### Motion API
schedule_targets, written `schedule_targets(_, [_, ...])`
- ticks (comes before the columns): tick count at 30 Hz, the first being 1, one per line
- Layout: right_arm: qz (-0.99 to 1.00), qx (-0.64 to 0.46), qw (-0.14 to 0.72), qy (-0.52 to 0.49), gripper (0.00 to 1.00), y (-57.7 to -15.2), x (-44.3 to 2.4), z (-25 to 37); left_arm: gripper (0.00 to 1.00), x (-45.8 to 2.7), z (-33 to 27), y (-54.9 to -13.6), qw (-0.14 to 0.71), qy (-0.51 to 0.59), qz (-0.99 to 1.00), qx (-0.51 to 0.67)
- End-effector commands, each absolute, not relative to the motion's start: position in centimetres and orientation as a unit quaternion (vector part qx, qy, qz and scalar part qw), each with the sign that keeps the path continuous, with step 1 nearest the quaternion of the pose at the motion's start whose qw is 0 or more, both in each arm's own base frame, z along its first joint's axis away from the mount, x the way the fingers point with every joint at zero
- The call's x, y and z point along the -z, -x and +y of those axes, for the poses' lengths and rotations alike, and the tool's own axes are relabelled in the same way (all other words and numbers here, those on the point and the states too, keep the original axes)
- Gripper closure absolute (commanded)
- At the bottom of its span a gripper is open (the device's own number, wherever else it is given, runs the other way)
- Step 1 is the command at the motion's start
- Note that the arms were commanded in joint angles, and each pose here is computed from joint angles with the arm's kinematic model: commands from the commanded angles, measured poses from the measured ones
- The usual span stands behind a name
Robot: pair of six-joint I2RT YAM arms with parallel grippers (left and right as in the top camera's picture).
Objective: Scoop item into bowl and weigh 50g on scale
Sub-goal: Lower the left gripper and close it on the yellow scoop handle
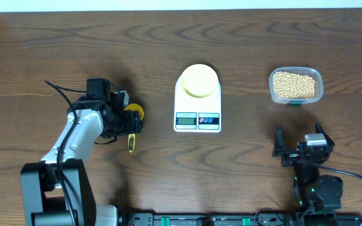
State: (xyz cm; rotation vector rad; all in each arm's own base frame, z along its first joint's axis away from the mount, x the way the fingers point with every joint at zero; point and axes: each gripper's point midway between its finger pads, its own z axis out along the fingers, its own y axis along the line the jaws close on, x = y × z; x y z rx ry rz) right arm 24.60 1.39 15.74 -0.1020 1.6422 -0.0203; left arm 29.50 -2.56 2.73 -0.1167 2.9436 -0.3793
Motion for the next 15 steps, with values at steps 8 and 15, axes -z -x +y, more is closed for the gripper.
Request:
schedule_targets(8, [0.731, 0.010, 0.680, 0.052, 0.01, -24.6, -15.6, 1.6, 0.25, 0.9, -2.5, -28.1, 0.028, 0.040, 0.991, 0.126])
schedule_targets(15, [0.731, 0.010, 0.680, 0.052, 0.01, -24.6, -15.6, 1.6, 0.39, 1.4, -3.3, -28.2, 0.021, 0.039, 0.988, 0.151])
